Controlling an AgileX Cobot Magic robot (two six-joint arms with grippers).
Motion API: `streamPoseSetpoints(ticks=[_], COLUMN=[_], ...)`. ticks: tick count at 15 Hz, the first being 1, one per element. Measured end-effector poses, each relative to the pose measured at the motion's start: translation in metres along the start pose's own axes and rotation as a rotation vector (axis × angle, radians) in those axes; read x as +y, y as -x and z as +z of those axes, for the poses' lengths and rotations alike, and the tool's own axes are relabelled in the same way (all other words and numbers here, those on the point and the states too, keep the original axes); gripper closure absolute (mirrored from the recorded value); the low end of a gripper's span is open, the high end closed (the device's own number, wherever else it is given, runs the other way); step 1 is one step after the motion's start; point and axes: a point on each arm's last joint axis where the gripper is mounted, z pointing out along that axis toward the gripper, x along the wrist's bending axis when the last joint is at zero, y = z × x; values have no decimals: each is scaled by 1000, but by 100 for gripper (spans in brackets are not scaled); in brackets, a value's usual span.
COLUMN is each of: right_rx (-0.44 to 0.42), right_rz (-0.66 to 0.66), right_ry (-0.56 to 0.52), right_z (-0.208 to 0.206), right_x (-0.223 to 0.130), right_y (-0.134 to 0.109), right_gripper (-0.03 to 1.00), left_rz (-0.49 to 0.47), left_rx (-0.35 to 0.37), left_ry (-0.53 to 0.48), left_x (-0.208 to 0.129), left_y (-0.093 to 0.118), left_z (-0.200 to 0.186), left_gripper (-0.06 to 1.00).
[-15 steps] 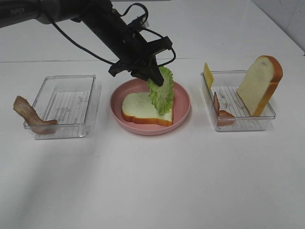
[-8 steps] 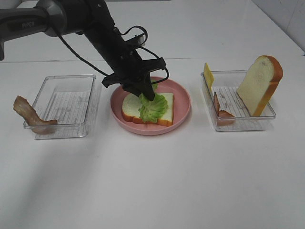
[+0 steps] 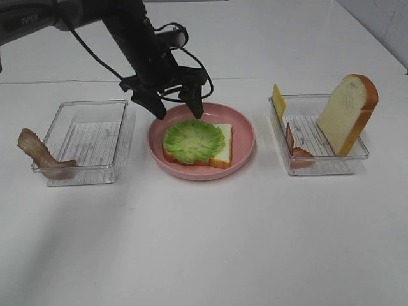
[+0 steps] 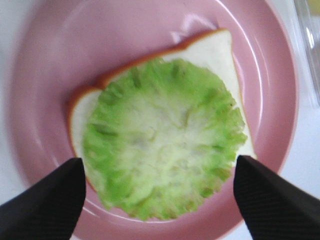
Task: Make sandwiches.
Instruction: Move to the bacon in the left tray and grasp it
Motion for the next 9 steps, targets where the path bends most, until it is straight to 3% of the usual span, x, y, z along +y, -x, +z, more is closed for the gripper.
streamPoseSetpoints(ticks=[5, 9], right_rx=[0, 0], right_rz=[0, 0], right_ry=[0, 0], right_z=[0, 0], right_x=[0, 0], right_y=[0, 0], right_gripper=[23, 23], left_rz=[71, 5], left_rx=[139, 195], left_ry=[135, 223], left_x=[16, 16], left_y=[-5, -27], left_z=[-53, -108], left_gripper=[18, 18])
